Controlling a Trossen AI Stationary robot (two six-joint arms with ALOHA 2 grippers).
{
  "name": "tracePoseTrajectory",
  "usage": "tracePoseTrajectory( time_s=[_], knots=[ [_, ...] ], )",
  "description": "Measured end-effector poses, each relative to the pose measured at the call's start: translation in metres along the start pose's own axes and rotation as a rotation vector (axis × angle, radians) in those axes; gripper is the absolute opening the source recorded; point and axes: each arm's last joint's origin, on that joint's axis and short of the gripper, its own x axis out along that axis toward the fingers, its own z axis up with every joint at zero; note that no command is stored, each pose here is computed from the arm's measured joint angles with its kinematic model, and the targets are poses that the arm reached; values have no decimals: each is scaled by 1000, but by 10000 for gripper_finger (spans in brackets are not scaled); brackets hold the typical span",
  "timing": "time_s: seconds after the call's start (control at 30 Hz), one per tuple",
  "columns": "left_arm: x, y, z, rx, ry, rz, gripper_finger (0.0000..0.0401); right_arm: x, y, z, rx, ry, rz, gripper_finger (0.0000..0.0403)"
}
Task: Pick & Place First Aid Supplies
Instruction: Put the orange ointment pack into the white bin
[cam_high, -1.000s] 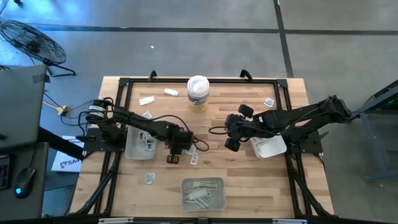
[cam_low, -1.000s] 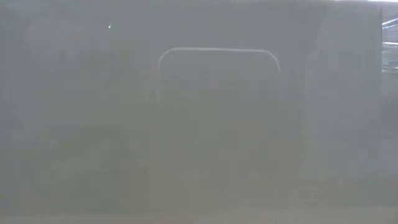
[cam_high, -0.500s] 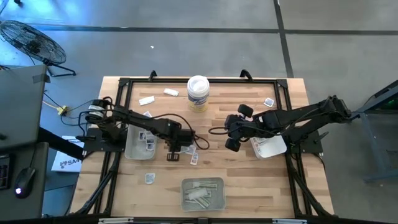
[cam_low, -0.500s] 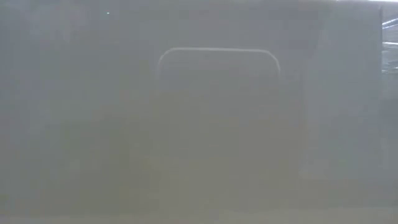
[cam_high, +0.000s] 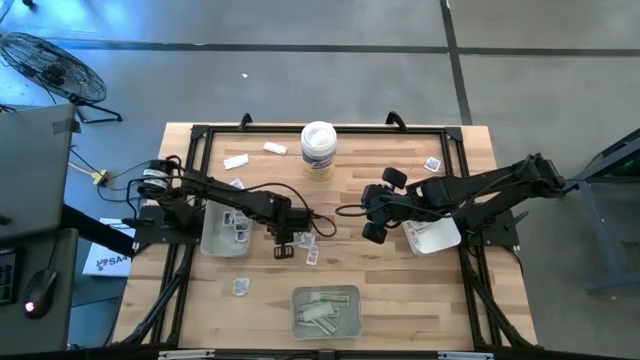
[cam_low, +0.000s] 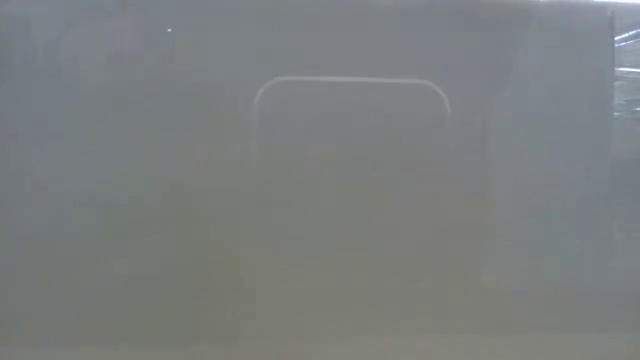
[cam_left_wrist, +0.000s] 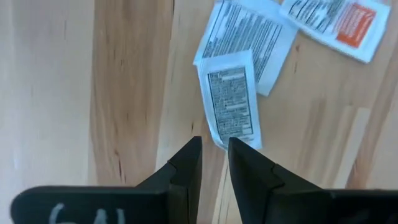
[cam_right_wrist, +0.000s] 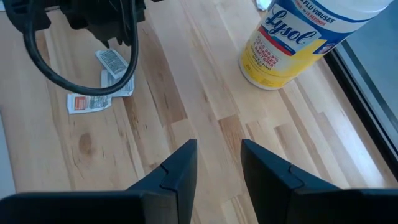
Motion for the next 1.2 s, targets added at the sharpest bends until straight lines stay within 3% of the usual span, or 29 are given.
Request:
tracePoseTrajectory(
  time_s=[0.37,0.63,0.93,1.2],
  knots=[
    [17,4,-15,-20,23,23,76,0,0,0,0,-1,-1,118],
    [13,6,-20,6,55,51,76,0,0,0,0,-1,-2,118],
    [10,-11,-9,31,-32,11,76,0,0,1,2,-8,-10,118],
    [23,-8,-9,31,-5,93,76,0,0,1,4,-8,-11,118]
  ],
)
